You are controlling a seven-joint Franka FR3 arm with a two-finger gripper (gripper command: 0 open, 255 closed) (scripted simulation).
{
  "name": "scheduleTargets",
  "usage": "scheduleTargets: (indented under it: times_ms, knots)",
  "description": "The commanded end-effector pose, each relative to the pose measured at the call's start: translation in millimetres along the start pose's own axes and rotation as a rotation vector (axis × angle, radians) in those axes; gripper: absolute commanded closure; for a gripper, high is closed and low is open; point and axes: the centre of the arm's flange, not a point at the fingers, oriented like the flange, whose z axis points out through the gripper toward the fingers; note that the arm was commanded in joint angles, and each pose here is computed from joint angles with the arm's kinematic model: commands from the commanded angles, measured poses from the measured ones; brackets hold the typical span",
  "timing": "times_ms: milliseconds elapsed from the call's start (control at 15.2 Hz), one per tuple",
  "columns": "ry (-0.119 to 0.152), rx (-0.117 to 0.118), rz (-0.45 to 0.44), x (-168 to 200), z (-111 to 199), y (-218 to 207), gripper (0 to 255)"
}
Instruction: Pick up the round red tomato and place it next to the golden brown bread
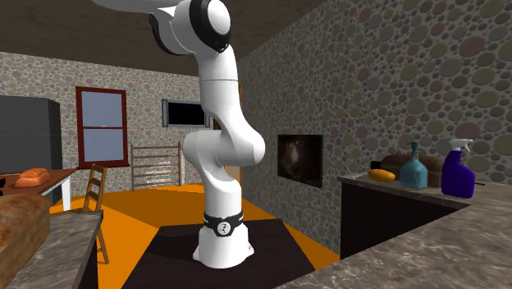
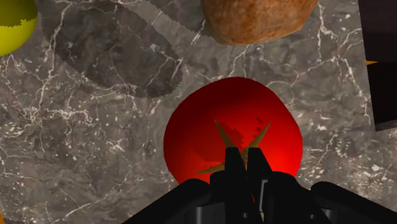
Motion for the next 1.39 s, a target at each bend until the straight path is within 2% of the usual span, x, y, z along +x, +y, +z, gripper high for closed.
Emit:
scheduleTargets:
  times_ms: [0, 594, 1122, 1188, 1320]
  knots:
    - [0.001, -0.001, 0.0, 2.6, 11.1, -0.1, 255]
    - [0.001, -0.001, 0.0, 7.6, 62.3, -1.7, 255]
    - [0.001, -0.001, 0.0, 7.6, 62.3, -1.7, 255]
    - [0.001, -0.001, 0.0, 7.6, 62.3, -1.7, 0]
    - [0.001, -0.001, 0.0, 7.6, 62.3, -1.7, 0]
